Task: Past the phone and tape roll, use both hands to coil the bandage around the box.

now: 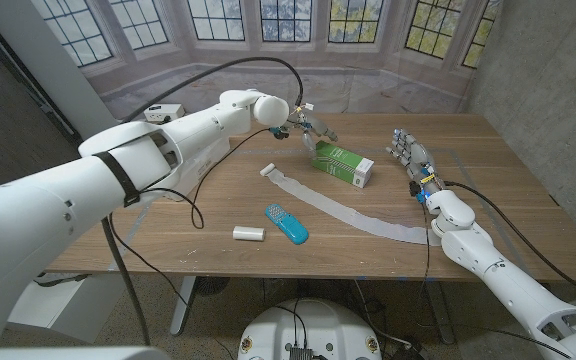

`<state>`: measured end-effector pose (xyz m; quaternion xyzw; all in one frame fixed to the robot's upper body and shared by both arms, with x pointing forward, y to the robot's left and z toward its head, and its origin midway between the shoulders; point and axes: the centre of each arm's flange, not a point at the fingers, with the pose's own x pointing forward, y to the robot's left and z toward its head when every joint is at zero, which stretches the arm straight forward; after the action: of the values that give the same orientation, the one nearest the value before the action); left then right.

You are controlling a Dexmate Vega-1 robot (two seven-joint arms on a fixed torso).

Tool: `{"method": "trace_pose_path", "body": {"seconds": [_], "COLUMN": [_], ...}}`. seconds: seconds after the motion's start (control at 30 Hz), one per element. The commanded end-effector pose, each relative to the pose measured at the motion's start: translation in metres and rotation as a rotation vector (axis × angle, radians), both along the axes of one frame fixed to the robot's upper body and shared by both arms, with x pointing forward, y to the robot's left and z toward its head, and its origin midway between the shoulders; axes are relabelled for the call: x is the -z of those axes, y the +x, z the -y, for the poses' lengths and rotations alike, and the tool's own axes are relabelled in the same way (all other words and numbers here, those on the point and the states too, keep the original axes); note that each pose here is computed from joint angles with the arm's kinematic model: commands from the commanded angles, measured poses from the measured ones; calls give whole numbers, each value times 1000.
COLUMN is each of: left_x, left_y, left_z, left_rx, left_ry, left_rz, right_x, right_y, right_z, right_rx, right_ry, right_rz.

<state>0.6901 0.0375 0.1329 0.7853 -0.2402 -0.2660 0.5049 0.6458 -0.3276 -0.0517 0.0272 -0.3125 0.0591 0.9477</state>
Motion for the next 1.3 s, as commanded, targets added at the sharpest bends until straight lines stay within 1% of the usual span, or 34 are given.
{"method": "trace_pose_path", "body": {"seconds": [0.03, 0.37, 0.67, 1.03, 1.3], "left_x": [4, 8, 15, 23, 29], "left_y": [7, 11, 14, 15, 15], "left_z": [6, 8, 9, 7, 9], "left_rx": [-1, -9, -16, -1, 5], "left_ry": [9, 15, 18, -23, -40], "left_rz": [6, 4, 11, 77, 124], "right_x": [4, 7, 9, 13, 16], "right_y": [4, 6, 8, 9, 9], "right_z": [3, 4, 4, 5, 7], "right_rx": [-3, -4, -8, -14, -16], "right_ry": [2, 3, 3, 0, 0], "right_rz": [-14, -21, -27, -35, -40]}}
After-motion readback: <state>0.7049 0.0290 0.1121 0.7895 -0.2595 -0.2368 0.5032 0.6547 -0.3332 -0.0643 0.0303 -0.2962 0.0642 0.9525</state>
